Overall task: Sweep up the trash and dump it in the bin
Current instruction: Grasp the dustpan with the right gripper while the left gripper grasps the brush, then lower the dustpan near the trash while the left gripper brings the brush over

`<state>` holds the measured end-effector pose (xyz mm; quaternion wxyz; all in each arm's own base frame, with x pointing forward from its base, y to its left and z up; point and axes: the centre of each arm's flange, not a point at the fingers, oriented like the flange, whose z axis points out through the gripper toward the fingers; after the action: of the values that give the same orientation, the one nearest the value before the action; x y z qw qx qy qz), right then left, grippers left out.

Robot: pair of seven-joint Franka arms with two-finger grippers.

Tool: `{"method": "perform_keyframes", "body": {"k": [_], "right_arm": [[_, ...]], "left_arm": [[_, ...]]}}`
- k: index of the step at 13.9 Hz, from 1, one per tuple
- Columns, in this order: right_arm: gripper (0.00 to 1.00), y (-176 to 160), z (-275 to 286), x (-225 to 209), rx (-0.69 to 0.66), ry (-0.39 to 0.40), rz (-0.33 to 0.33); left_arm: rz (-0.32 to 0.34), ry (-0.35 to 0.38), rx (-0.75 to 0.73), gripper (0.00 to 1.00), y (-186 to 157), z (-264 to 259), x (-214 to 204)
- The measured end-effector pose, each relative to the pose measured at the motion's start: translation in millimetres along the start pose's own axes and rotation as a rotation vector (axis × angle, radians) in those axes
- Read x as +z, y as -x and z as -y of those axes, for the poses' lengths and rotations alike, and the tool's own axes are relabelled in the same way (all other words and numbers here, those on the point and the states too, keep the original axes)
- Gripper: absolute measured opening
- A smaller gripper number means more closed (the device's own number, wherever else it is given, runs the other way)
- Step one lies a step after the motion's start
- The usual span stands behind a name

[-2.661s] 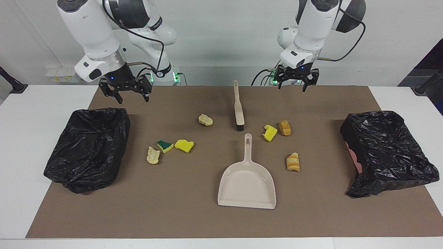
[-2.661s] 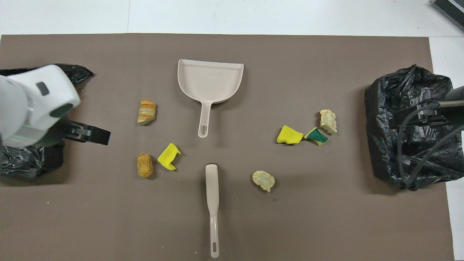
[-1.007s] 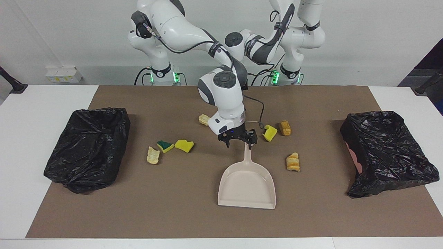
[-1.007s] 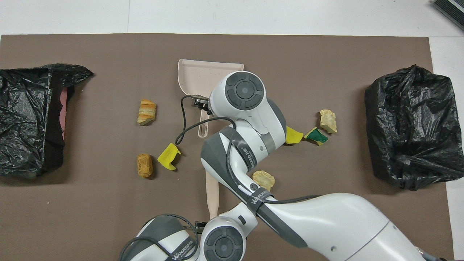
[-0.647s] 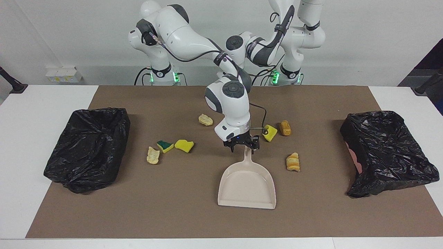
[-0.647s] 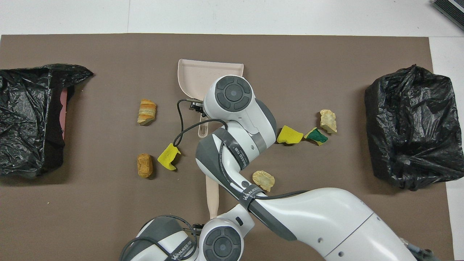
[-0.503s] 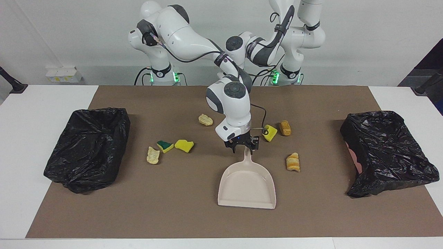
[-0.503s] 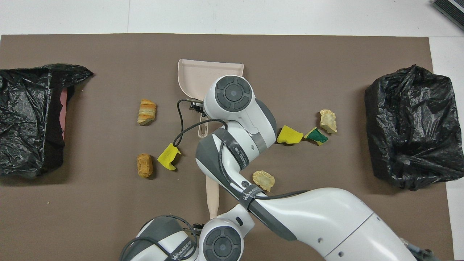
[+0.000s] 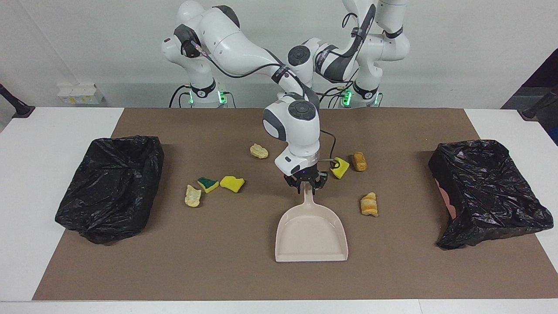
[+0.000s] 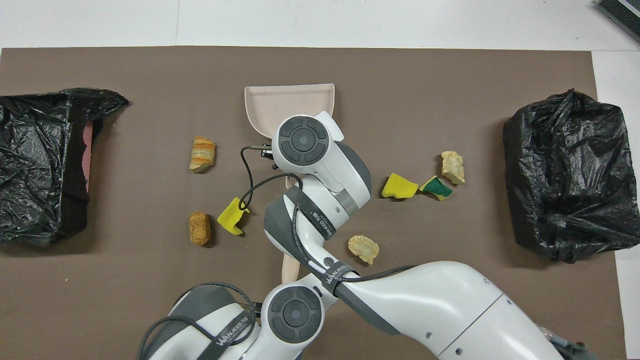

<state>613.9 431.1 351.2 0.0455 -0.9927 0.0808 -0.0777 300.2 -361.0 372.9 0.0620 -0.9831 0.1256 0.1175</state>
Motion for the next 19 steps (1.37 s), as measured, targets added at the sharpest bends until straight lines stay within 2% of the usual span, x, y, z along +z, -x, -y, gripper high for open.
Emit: {"method": "perform_keyframes", "body": {"k": [2,5,7,10,14,16,19], "right_arm": [[0.33,-2.6,-3.1,0.2,-0.009,0.014,-0.009],[0.33,-21.6,-21.5,-8.6,-0.031,0.022,-0.017],[0.33,-32.8,-36.4,-25.0,-0.068,0.043,-0.006],[0.33,-24.4,-31.5,-47.1,-0.131,0.029,0.013],[0.33,-28.0,-56.8,-93.6,-0.337,0.055,0.075],[0.33,-27.9,-70.6,-120.9,-0.466,0.055,0.1],[0.33,-25.7,-96.4,-129.5,-0.658,0.038,0.201]], "left_arm": [[0.015,-0.005,0.028,0.27,-5.4,40.6,-25.1],[-0.03,0.013,0.039,0.27,-16.7,118.0,-61.4],[-0.053,-0.005,0.045,0.27,-29.4,159.6,-66.2],[-0.107,0.03,0.076,0.27,-57.3,222.4,-63.0],[-0.149,0.035,0.159,0.27,-93.9,307.2,-64.8],[-0.147,0.017,0.185,0.27,-113.5,336.8,-62.9],[-0.149,-0.009,0.192,0.27,-143.4,360.8,-41.5]]}}
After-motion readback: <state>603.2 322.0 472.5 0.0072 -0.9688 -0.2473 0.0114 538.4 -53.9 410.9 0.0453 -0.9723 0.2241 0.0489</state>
